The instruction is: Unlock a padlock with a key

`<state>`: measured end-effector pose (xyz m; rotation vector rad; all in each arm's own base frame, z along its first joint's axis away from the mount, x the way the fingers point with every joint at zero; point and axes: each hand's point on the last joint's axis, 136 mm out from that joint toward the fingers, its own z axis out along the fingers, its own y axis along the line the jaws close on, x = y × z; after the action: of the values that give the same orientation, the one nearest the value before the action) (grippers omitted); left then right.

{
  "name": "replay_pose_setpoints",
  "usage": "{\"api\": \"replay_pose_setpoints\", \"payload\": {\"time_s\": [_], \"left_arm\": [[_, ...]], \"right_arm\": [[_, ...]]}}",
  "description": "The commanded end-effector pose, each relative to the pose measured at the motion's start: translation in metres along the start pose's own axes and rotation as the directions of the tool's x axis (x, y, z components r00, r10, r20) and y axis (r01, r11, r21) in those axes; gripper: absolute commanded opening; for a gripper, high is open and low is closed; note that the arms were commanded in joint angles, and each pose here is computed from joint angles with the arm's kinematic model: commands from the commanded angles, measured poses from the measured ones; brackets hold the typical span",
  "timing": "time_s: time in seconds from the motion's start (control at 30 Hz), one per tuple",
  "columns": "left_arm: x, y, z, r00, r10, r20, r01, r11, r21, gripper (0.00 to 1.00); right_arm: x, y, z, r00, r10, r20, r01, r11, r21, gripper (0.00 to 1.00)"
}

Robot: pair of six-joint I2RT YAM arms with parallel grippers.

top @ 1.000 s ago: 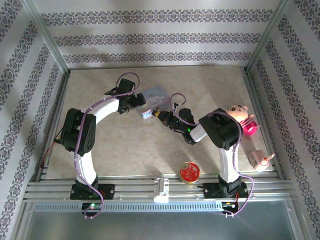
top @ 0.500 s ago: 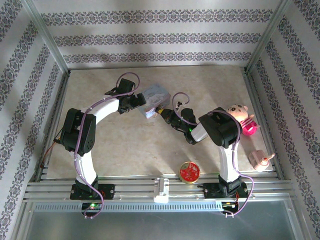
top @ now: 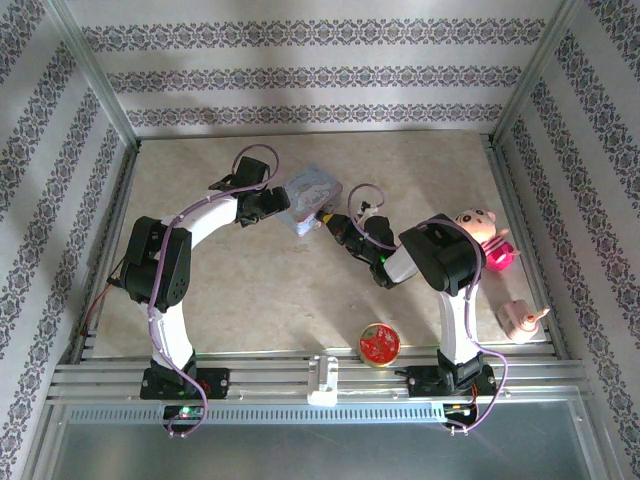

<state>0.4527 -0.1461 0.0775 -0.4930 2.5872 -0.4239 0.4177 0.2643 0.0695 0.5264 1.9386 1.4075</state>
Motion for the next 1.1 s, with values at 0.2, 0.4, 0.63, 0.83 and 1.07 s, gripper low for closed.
{"api": "replay_pose_setpoints", "payload": {"time_s": [0.2,0.4,0.63,0.83,1.07], "left_arm": [[0.036,0.063,0.013,0.991,-0.031,-0.128,0.005,0.981,-0.196,0.88],[0.035,0.066,0.013,0.991,-0.034,-0.128,0.008,0.98,-0.197,0.87],[0.032,0.065,0.011,0.992,-0.035,-0.121,0.011,0.982,-0.189,0.87],[0.026,0.056,0.0,0.994,-0.03,-0.107,0.012,0.987,-0.163,0.88],[-0.01,0.026,-0.054,0.999,-0.024,0.037,0.026,0.997,-0.069,1.0]], "right_arm": [[-0.053,0.049,-0.001,0.98,-0.015,0.197,0.044,0.989,-0.141,0.0],[-0.071,0.047,-0.022,0.947,0.037,0.32,-0.002,0.994,-0.109,0.0],[-0.063,0.008,-0.041,0.902,0.215,0.375,-0.208,0.976,-0.06,0.0],[-0.037,0.014,-0.043,0.921,0.198,0.335,-0.194,0.98,-0.047,0.0],[-0.014,0.013,-0.054,0.936,0.199,0.291,-0.2,0.979,-0.029,0.0]]}}
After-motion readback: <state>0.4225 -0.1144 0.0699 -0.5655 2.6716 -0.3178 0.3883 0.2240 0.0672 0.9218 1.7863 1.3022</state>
